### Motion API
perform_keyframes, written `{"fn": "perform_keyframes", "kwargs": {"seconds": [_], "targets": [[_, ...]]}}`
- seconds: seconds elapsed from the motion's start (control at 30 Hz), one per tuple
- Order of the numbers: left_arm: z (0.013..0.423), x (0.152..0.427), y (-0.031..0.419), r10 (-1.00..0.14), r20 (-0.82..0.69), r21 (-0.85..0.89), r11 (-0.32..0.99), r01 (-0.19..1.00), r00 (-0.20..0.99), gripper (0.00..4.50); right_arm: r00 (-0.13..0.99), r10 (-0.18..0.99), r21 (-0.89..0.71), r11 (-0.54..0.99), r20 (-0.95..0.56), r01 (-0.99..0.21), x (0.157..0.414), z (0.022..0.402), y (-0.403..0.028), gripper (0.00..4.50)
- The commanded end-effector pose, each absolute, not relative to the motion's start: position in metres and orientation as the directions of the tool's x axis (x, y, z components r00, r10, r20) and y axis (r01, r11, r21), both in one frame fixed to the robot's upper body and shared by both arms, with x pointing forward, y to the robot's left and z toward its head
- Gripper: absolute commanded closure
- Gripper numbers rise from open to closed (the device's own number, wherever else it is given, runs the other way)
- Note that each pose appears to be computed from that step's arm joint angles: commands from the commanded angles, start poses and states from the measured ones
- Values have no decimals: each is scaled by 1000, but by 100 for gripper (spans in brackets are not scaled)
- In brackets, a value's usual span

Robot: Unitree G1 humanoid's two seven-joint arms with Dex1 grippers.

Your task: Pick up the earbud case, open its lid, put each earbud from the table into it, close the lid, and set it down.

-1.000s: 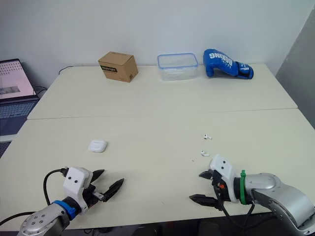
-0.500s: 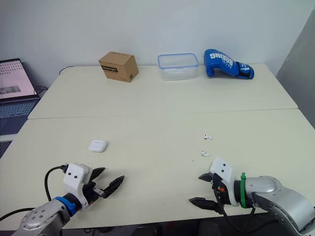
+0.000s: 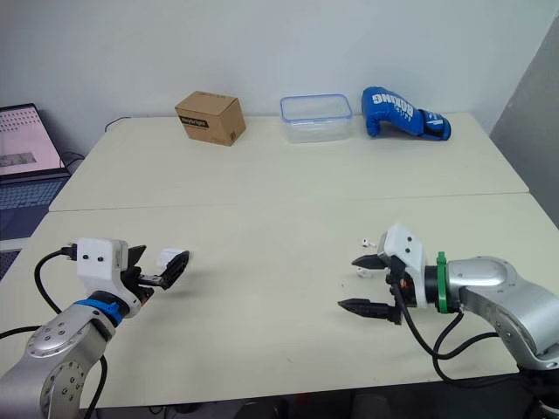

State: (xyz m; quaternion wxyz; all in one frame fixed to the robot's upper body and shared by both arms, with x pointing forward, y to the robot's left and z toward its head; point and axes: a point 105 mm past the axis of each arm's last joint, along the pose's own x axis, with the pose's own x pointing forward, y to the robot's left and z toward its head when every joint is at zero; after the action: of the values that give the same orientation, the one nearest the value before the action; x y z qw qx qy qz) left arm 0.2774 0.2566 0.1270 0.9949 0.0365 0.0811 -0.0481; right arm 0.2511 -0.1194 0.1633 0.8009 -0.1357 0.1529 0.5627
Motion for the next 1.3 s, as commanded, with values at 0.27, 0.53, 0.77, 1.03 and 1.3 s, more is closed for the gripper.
{"fn": "perform_keyframes", "kwargs": {"seconds": [0.27, 0.53, 0.77, 1.03, 1.3], "targets": [[106, 289, 273, -34, -211, 40, 998, 43, 977, 1, 294, 905, -104, 276, -306, -956, 257, 188, -105, 0], [91, 298, 271, -62, -245, 64, 995, 80, 967, 1, 284, 913, -113, 262, -293, -958, 256, 187, -97, 0], [81, 300, 268, -82, -274, 94, 989, 112, 958, 1, 291, 918, -130, 265, -271, -955, 256, 189, -90, 0], [78, 304, 263, -96, -276, 101, 987, 128, 956, 1, 254, 935, -138, 226, -248, -964, 250, 194, -84, 0], [76, 304, 263, -99, -285, 102, 986, 133, 953, 1, 252, 939, -147, 223, -233, -964, 249, 196, -81, 0]]}}
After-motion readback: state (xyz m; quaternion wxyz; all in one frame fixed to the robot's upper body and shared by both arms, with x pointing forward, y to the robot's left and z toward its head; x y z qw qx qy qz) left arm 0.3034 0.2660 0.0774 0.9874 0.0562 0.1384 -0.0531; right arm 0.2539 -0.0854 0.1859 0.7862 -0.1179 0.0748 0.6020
